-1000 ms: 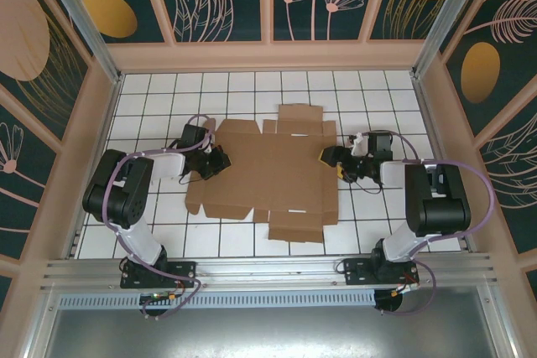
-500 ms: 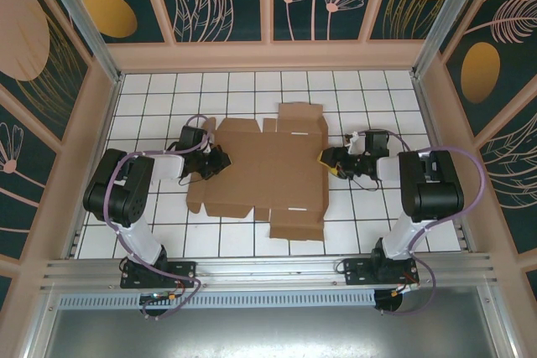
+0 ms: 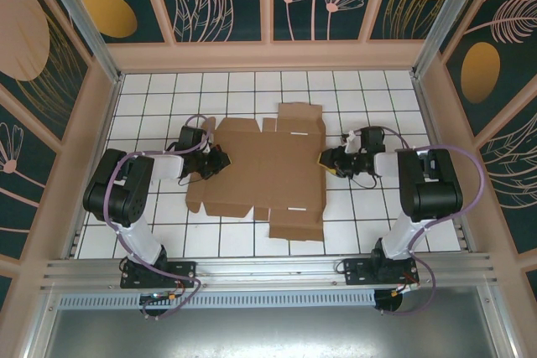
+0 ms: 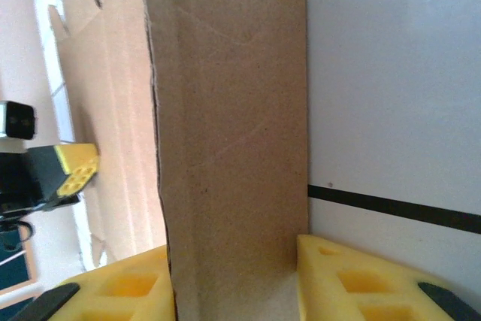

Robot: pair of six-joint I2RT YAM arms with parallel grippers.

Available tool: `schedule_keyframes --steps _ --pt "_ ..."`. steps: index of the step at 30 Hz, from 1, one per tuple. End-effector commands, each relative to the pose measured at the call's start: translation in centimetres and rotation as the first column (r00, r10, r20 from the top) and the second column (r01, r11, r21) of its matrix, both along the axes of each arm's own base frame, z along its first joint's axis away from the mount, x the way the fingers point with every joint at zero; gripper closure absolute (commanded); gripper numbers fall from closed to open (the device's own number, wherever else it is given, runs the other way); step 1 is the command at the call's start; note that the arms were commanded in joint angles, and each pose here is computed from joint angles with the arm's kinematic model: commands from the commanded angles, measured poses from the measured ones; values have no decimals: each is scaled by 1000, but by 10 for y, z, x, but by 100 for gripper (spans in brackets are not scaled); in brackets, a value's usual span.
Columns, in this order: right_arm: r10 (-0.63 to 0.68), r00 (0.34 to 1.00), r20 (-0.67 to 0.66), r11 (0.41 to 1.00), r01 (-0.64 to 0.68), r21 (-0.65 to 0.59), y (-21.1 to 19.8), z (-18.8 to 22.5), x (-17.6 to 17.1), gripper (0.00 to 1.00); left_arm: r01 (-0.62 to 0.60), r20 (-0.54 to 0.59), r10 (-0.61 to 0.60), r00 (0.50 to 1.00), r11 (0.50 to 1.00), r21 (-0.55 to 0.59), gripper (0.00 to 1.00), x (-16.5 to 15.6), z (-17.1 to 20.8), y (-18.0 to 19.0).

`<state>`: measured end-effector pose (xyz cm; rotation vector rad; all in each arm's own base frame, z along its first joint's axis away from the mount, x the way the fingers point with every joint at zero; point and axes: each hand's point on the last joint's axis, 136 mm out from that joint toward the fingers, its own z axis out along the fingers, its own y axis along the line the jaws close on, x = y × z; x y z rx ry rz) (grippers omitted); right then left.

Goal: Fold the paper box

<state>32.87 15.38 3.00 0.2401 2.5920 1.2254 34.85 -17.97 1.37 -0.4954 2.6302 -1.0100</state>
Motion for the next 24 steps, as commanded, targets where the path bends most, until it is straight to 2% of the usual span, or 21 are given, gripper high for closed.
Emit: schedule_keyframes --steps 1,8,11,20,24 --pt "71 994 -86 976 -87 -201 0 -38 -27 62 13 -170 -1 985 998 69 100 -39 -42 9" --pt "113 982 -148 911 -162 -379 -1 -55 -43 60 13 -167 -2 986 998 69 100 -38 -42 9" --pt "104 984 -145 917 -152 -369 0 -52 -41 62 12 -167 -1 986 998 66 100 -38 -42 9" --pt "87 994 -72 993 -92 -68 18 -14 -31 89 13 -159 -6 987 999 46 100 -37 -38 6" --pt "61 998 2 996 -61 68 19 11 -29 90 16 -158 -11 987 999 32 100 -37 -36 4"
